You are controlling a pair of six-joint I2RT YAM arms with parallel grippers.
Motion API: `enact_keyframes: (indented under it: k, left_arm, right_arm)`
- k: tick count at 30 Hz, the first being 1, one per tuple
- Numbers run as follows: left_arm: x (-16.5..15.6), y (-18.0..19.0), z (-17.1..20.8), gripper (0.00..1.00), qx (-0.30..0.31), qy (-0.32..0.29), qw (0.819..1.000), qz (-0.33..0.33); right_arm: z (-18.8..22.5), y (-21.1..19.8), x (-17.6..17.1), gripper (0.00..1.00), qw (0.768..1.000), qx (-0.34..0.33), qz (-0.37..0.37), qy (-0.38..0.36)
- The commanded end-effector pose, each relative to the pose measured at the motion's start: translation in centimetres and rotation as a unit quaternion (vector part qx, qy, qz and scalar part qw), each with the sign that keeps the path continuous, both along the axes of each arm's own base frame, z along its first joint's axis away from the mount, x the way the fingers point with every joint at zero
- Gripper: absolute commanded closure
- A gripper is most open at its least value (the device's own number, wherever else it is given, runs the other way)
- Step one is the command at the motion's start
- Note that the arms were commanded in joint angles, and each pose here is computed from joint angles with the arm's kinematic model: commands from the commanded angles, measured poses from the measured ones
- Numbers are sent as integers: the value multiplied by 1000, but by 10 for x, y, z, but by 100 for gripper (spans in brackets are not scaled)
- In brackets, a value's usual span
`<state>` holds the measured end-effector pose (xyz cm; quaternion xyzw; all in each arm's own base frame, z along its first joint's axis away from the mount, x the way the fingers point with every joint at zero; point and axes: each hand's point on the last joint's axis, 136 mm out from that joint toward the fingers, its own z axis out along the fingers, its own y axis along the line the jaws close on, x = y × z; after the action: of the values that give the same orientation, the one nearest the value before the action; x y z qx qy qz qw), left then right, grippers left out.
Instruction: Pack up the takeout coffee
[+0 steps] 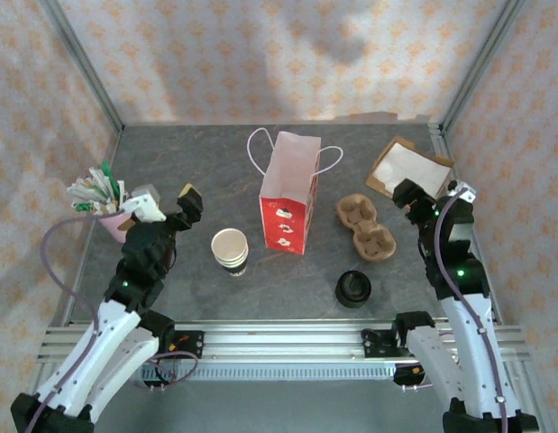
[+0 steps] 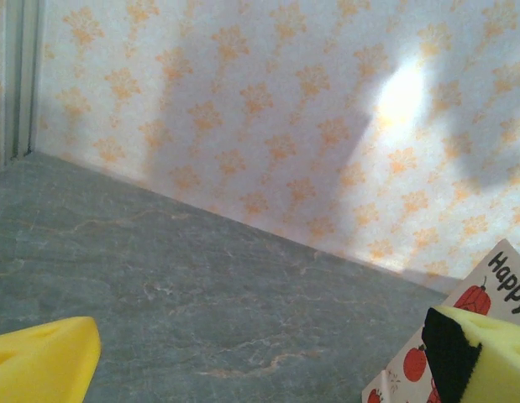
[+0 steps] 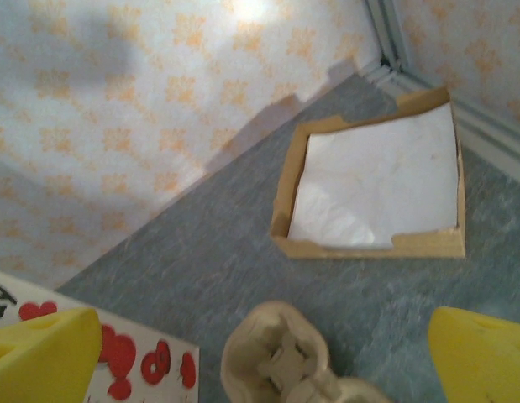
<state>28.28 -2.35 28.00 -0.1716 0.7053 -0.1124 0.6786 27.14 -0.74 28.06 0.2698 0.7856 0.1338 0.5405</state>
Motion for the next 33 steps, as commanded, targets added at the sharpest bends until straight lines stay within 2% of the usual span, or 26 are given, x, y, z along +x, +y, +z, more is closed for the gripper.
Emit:
enact_keyframes:
  k: [1, 3, 7, 9, 13, 16, 19, 22, 25, 33]
  left_arm:
    - [-15, 8, -25, 0, 13, 21, 1000, 10]
    - [-23, 16, -23, 0, 13, 22, 999, 25]
    - [-23, 3, -26, 0, 40, 40, 998, -15]
    - [-17, -11, -30, 0, 52, 52, 996, -51]
    - [-5, -19, -41, 0, 48, 85, 993, -63]
    - [-2, -9, -50, 0, 35, 106, 993, -28]
    - [-8, 11, -65, 0, -9, 114, 993, 34]
    - [-14, 19, -74, 0, -31, 99, 993, 54]
    - [-16, 19, -73, 0, -36, 82, 995, 48]
    - [-7, 10, -78, 0, -31, 102, 994, 32]
  right_arm:
    - [-16, 22, 1, 1, 997, 41, 49, 51]
    - [-24, 34, 12, 1, 993, 63, 73, 72]
    - [-40, 69, 34, 1, 976, 144, 141, 85]
    - [-53, 76, 42, 1, 968, 174, 145, 109]
    - [-66, 93, 60, 3, 957, 209, 168, 115]
    - [-75, 108, 66, 6, 945, 221, 191, 145]
    - [-82, 121, 72, 12, 940, 224, 205, 152]
    - [-86, 133, 79, 26, 936, 227, 216, 161]
    - [-87, 152, 84, 49, 931, 221, 234, 171]
    - [-122, 183, 95, 84, 929, 187, 220, 231]
